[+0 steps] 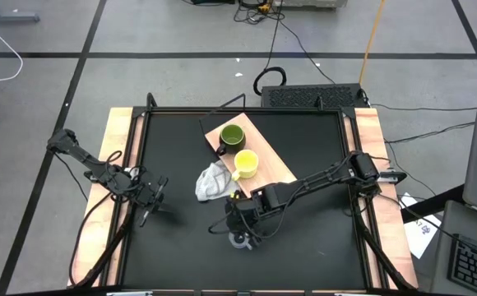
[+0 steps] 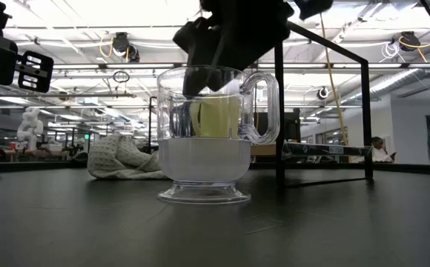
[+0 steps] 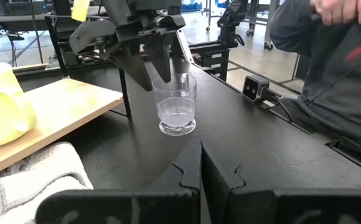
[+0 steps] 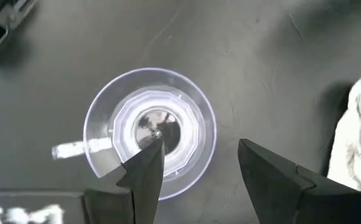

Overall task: Stack small to large cups/mugs on shelf
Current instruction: Put the transparent mug on the shelf

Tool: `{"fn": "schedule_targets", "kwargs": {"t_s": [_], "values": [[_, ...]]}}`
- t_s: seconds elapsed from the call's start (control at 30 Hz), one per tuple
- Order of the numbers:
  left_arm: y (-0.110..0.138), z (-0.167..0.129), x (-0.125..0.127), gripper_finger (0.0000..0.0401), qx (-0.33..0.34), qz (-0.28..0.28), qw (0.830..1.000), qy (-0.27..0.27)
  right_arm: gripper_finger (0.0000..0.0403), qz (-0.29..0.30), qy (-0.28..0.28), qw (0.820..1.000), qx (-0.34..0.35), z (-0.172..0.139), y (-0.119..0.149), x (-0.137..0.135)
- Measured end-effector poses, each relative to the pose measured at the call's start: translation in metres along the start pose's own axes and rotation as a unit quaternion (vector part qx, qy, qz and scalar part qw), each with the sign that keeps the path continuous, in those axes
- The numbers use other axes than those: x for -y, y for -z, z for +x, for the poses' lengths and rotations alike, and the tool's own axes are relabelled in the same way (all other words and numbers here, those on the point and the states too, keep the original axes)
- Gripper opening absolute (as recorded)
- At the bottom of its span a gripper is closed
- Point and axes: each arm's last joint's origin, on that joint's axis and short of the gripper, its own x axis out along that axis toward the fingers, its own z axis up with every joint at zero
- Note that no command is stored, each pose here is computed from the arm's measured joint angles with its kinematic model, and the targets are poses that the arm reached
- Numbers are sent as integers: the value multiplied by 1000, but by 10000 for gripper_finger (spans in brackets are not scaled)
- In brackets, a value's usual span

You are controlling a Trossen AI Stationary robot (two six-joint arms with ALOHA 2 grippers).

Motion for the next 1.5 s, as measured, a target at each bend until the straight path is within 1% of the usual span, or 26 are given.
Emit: {"fn": "schedule_targets", "kwargs": {"t_s": [0.23,0.37,0.6,0.7,0.83,0.93,1.03,1.17,1.33,1.5], "values": [[0,0,0,8,0,0,1000,0,196,-89,-5,996,-3,1,0,-7],[0,0,0,8,0,0,1000,0,196,-122,-6,993,-2,2,-1,-9],[0,0,0,8,0,0,1000,0,196,-113,8,993,22,1,-4,2],[2,1,0,8,-11,1,1000,0,196,-108,9,994,19,1,-3,4],[6,4,0,8,-34,4,999,-1,196,-97,2,995,12,7,0,6],[9,6,1,8,-53,6,999,-1,196,-96,-16,995,21,13,0,6],[11,8,0,8,-65,7,998,-10,196,-96,-20,995,20,14,0,6],[10,10,0,8,-60,6,998,-13,196,-97,-19,995,25,14,-1,6],[10,10,0,8,-57,6,998,-15,196,-96,-41,994,30,13,0,5],[9,10,0,8,-55,6,998,-15,196,-97,-38,994,43,13,-3,6]]}}
